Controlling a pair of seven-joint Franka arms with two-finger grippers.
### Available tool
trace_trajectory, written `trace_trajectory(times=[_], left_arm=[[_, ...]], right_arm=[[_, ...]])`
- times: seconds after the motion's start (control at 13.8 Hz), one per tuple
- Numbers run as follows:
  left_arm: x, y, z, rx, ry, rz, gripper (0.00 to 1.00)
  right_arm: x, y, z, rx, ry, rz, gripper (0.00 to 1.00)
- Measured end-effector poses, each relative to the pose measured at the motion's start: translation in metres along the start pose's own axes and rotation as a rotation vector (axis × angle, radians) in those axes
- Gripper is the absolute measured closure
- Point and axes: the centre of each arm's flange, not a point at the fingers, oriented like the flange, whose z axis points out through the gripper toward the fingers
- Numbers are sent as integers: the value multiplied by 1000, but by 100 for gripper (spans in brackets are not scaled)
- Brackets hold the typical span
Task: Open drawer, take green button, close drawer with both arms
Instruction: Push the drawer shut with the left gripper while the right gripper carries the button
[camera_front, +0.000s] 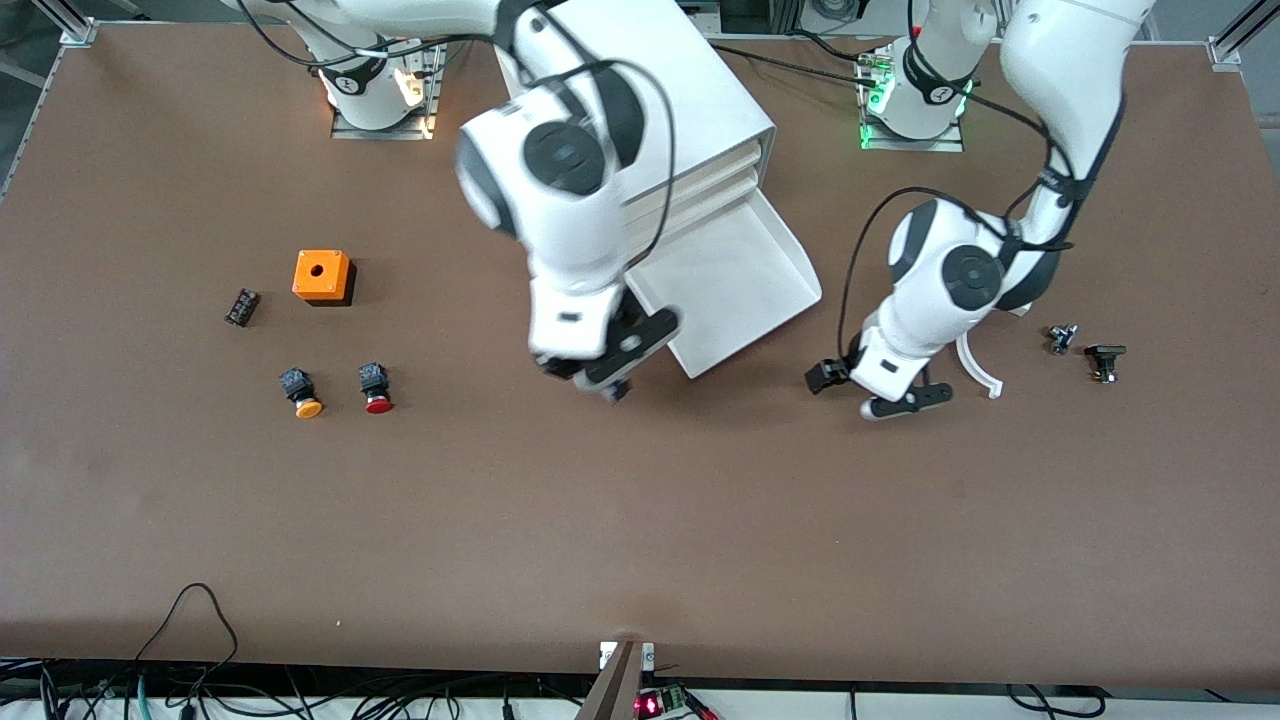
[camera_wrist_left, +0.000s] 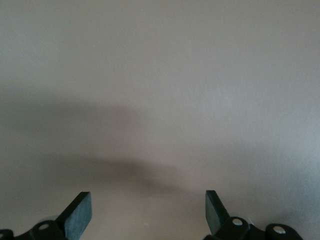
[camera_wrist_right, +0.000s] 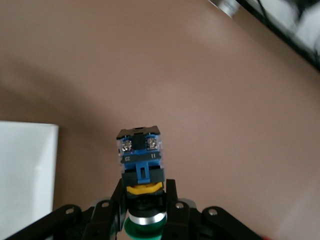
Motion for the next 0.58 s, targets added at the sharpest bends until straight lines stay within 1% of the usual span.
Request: trace_trajectory(times=[0.15,0.29,0.44,0.58], left_arm=[[-27,17,21,20,-37,14,0],[-49,25,31,38,-60,0,0],[-73,32,34,47,-81,-9,0],[-105,41,31,56,-99,-2,0]], right_arm=[[-13,56,16,9,-56,138,67],[-32,90,39,5,-123,259,67],[-48,105,62,-4,-183,375,67],[-65,111,88,-15,-242,437,67]])
